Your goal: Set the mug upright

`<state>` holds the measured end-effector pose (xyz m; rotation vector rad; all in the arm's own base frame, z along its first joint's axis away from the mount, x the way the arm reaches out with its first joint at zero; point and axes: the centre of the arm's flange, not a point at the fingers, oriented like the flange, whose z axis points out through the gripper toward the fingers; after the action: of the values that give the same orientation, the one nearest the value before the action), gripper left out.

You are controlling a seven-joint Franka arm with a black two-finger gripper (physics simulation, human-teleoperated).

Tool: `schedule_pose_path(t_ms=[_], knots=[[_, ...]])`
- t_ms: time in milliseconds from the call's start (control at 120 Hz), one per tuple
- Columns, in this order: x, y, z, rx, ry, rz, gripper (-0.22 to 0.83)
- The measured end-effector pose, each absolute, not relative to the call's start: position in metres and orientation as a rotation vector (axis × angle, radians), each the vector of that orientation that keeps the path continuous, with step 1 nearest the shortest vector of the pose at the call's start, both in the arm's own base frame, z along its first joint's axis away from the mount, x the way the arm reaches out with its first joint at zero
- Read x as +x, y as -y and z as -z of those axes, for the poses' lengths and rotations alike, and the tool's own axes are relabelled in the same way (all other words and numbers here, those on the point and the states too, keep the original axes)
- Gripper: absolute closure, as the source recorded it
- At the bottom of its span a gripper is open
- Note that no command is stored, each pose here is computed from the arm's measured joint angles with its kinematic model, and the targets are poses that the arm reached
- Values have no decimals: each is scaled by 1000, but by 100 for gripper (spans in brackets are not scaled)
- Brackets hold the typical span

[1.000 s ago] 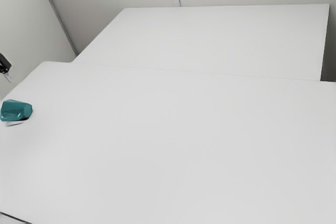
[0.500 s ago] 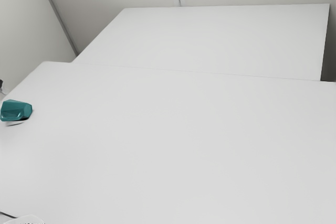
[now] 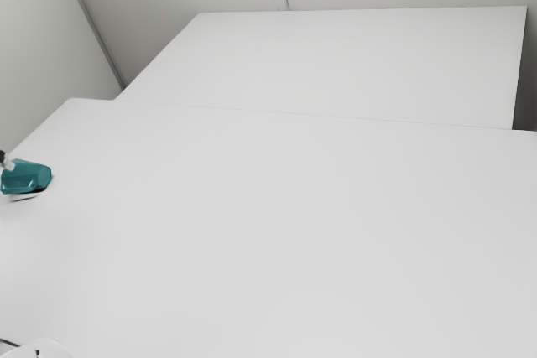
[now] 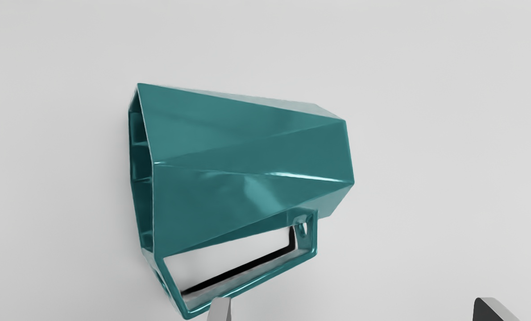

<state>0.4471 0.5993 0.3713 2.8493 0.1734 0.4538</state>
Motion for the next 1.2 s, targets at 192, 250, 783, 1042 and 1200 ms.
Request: schedule_pose_path(t_ms=[192, 250, 783, 1042, 1200], knots=[[443, -621, -375, 2862, -155, -565, 1], [442, -625, -377, 2869, -143, -588, 1], [396, -672, -358, 2626, -191, -932, 1], [375, -672, -328, 2375, -218, -1012, 1], [366, -680, -319, 2318, -224, -1032, 1]])
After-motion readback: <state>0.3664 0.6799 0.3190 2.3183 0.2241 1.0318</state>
